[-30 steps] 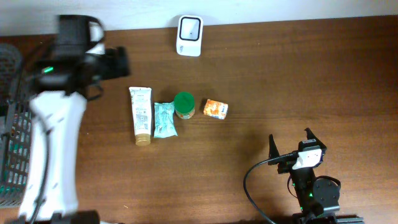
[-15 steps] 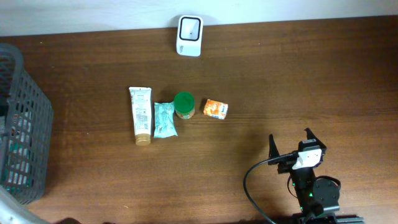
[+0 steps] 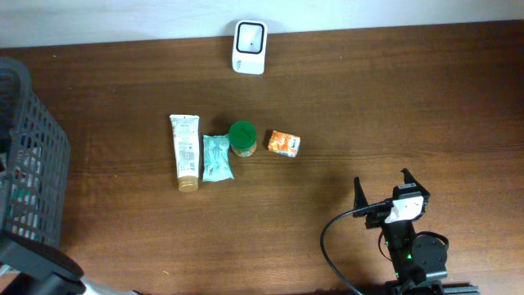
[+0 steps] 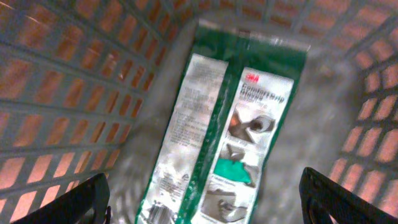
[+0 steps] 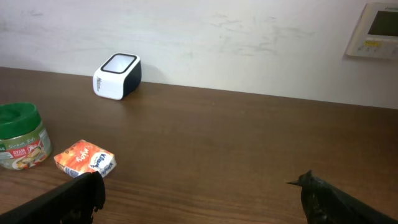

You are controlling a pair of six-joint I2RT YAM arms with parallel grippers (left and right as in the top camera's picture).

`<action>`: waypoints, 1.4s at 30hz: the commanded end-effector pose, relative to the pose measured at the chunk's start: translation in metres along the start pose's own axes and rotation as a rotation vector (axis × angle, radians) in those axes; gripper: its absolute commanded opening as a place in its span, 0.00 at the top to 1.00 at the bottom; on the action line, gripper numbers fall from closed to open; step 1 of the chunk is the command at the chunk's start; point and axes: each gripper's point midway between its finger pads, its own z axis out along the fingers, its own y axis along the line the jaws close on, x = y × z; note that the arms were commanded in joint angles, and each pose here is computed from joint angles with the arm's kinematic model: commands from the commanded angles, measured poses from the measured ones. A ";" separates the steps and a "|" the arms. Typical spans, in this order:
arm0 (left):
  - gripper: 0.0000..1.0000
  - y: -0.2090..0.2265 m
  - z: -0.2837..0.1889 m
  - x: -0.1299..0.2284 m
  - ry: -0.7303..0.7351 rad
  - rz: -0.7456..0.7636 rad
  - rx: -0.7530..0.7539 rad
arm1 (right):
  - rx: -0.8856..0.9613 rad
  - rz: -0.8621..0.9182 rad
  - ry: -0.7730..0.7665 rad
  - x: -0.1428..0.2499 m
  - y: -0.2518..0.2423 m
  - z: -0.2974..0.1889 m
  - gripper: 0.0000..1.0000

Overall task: Scan the item barcode
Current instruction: 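Reach the left gripper into the basket and grasp the glove packet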

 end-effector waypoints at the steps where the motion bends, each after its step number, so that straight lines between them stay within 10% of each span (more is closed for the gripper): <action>1: 0.12 -0.007 0.032 0.016 0.061 0.100 0.055 | -0.006 0.008 0.004 0.002 0.002 0.000 0.02; 20: 0.16 -0.053 0.130 0.093 0.311 0.159 0.270 | -0.006 0.008 0.004 0.002 0.002 0.000 0.02; 26: 0.45 -0.055 0.136 0.098 0.327 0.158 0.279 | -0.006 0.008 0.004 0.002 0.002 0.000 0.02; 31: 1.00 -0.055 0.136 0.098 0.327 0.158 0.279 | -0.006 0.008 0.004 0.002 0.002 0.000 0.02; 42: 1.00 -0.030 0.064 0.044 0.154 0.160 0.176 | -0.006 0.008 0.004 0.002 0.002 0.000 0.02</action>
